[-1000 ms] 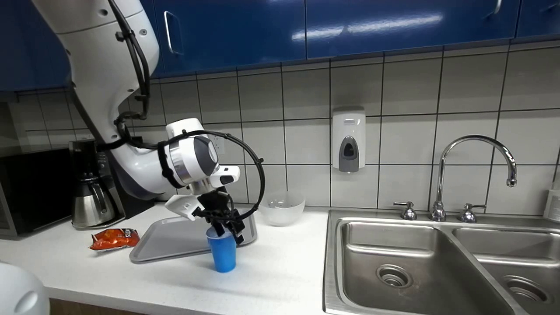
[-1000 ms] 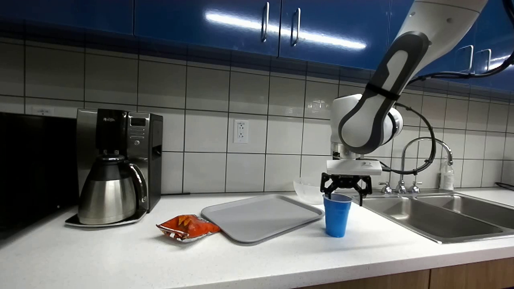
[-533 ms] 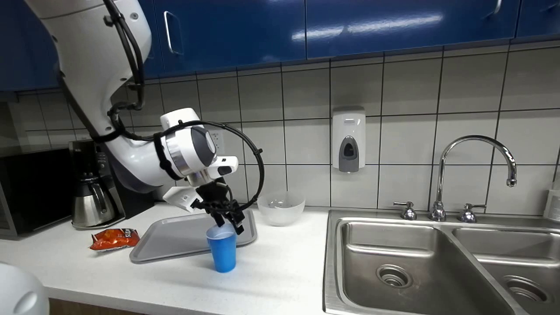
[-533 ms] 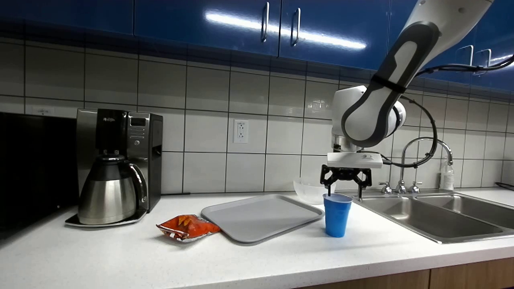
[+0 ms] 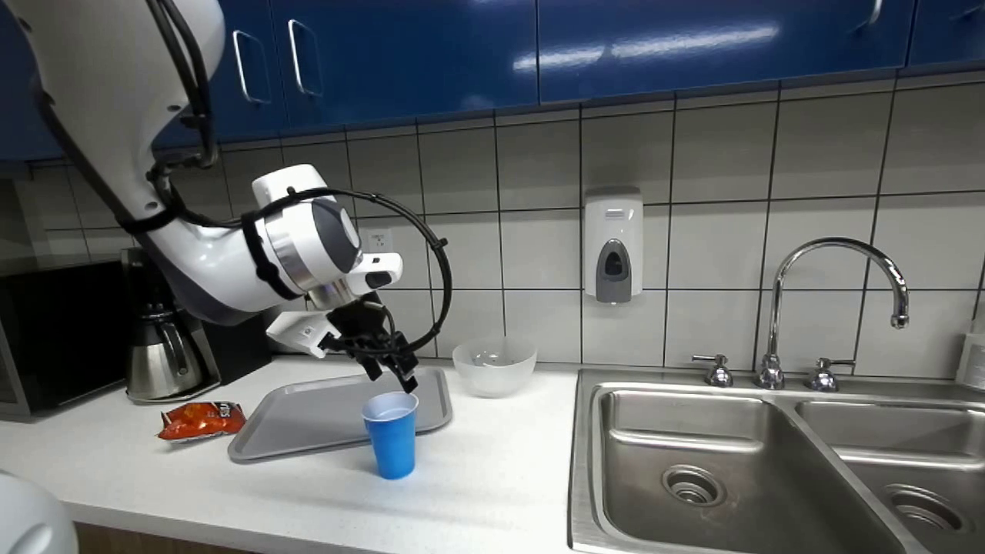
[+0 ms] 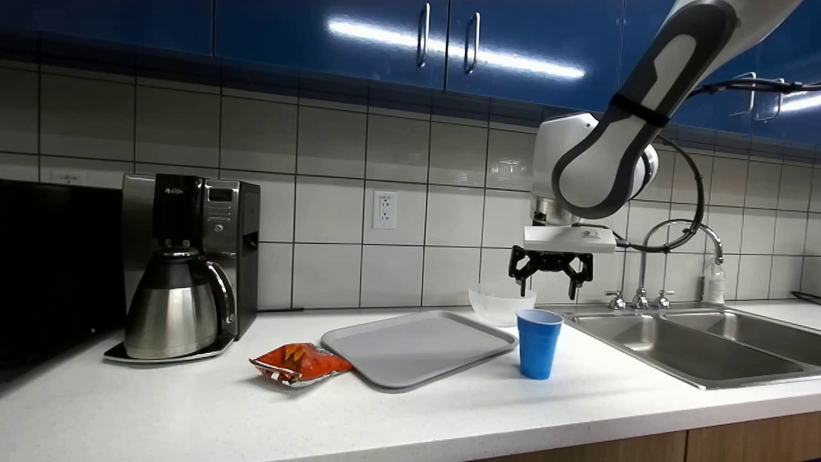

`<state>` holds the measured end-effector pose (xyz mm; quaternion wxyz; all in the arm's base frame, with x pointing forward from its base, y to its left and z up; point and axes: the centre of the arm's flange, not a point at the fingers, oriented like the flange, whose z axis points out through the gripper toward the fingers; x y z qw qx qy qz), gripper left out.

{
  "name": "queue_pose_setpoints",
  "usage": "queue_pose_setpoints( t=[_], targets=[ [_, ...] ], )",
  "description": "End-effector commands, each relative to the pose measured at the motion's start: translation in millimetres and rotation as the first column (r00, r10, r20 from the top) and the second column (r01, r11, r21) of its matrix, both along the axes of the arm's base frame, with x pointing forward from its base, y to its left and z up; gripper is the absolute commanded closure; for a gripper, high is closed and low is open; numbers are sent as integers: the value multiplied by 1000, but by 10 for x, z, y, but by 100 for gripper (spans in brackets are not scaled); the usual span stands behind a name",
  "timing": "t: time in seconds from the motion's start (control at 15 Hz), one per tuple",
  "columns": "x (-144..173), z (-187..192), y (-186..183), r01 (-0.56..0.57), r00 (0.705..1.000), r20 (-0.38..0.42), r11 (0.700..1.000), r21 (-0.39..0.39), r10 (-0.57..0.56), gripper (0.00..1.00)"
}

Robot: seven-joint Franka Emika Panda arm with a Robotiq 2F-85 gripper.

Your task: Move the blue cup from the tray to the counter top

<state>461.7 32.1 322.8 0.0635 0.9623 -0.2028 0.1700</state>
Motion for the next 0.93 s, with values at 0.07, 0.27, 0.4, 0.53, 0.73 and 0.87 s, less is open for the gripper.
queue_pose_setpoints(
  t=[0.07, 0.27, 0.4, 0.53, 0.73, 0.87],
  targets=[
    [-275, 220, 148, -33, 998, 54, 999, -8, 33, 0],
    [-349, 279, 255, -64, 995, 71, 998, -8, 64, 0],
    [-401, 303, 333, -84, 993, 78, 996, -8, 85, 0],
    [-250, 242, 313, -74, 996, 55, 997, -5, 74, 0],
    [-294, 255, 358, -85, 995, 58, 996, -5, 86, 0],
    [-299, 255, 358, -85, 995, 58, 996, -5, 86, 0]
  ],
)
